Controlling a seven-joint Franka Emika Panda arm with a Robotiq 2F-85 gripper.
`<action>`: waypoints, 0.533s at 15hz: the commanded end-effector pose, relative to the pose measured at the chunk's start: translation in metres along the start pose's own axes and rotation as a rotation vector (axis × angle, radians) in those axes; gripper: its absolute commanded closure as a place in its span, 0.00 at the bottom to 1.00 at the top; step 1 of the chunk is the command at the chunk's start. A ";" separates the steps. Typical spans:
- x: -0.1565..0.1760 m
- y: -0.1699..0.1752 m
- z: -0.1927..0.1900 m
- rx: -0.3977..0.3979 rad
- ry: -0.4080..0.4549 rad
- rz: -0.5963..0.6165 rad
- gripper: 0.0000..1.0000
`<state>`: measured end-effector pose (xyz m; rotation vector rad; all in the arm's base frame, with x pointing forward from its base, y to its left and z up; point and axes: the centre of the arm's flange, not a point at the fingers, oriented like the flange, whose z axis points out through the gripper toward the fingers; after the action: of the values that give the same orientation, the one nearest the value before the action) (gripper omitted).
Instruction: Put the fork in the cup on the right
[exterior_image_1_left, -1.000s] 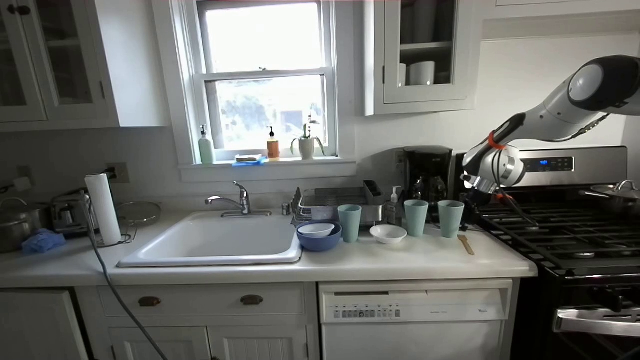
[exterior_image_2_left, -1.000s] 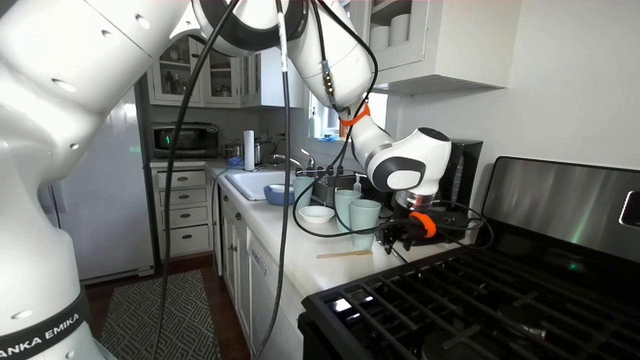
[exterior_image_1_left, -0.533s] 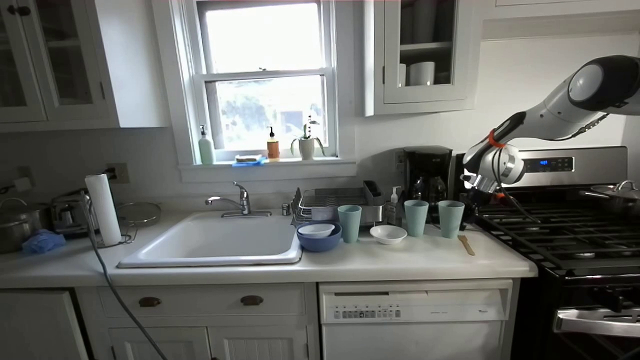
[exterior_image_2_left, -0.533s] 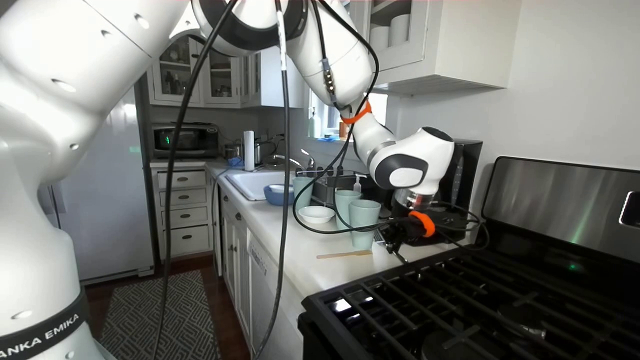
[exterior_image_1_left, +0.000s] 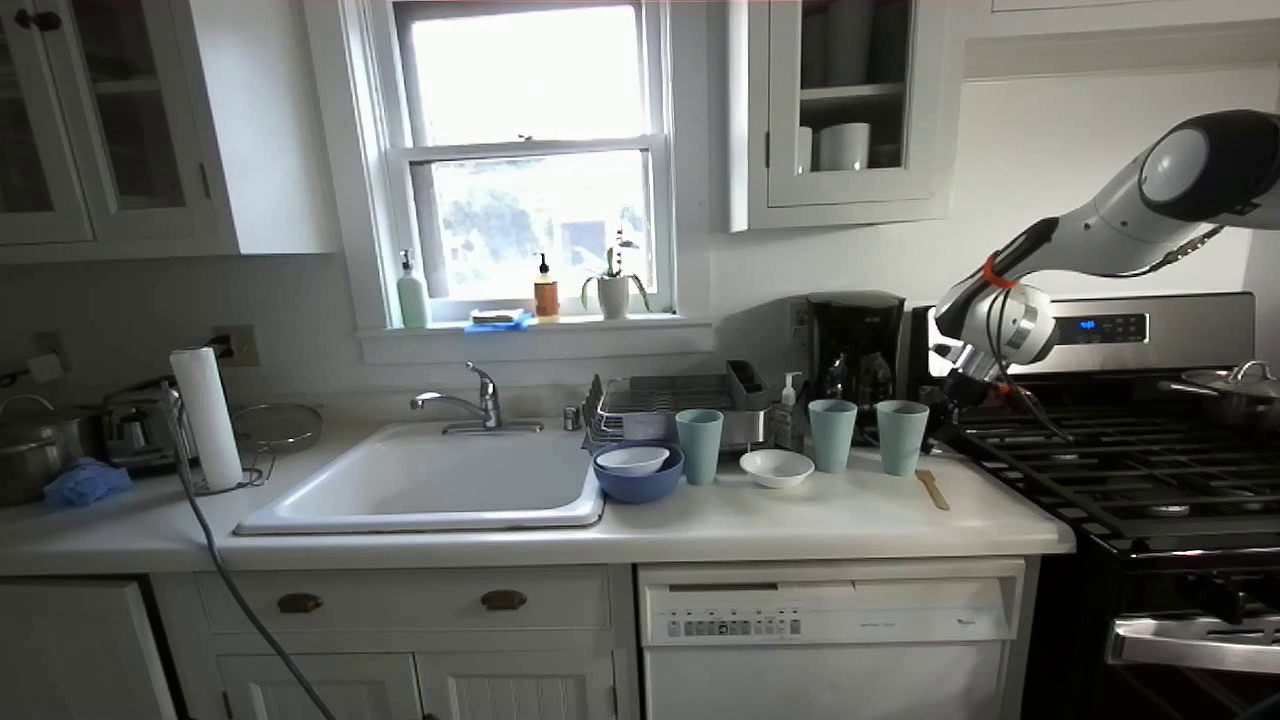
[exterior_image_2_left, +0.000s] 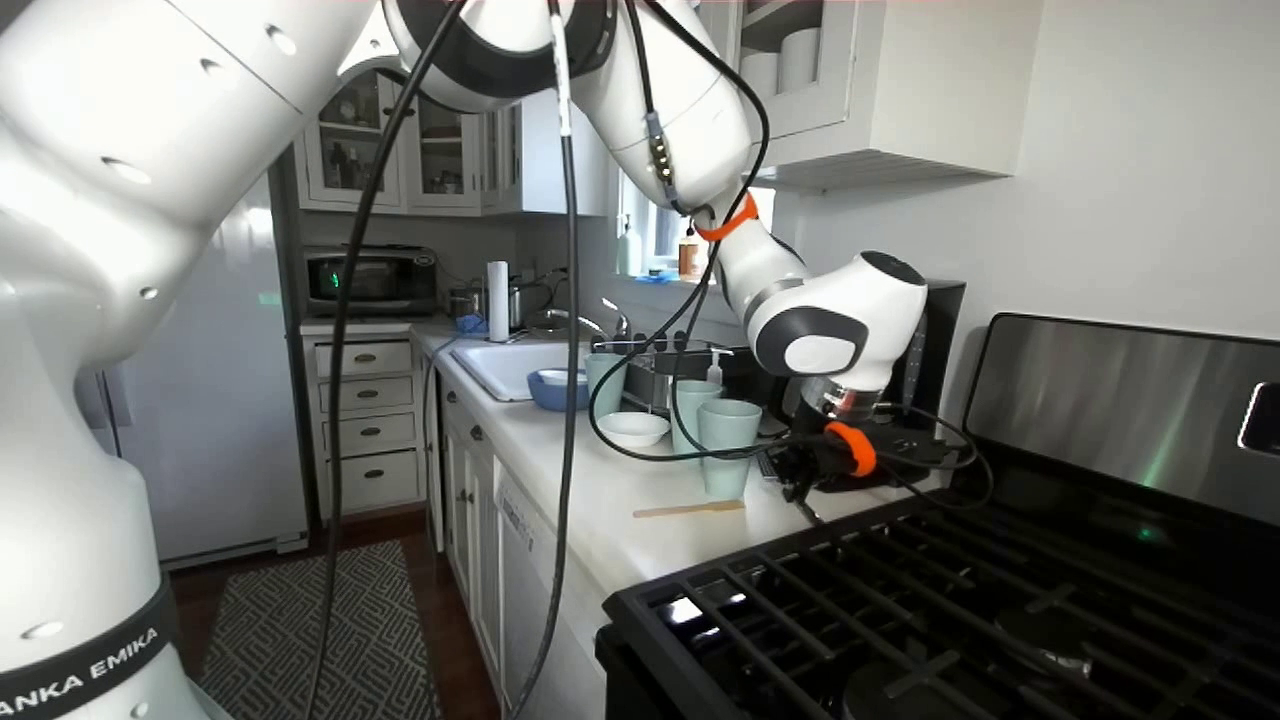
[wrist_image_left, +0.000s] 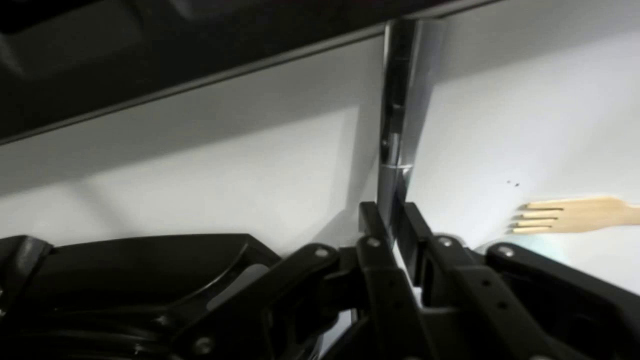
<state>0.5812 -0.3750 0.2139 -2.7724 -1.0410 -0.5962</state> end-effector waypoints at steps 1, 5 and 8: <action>-0.002 0.003 -0.032 -0.017 0.103 0.049 0.97; 0.000 0.003 -0.067 -0.088 0.235 0.095 0.97; 0.003 -0.002 -0.098 -0.139 0.340 0.098 0.97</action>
<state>0.5724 -0.4014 0.2761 -2.7401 -0.8270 -0.9724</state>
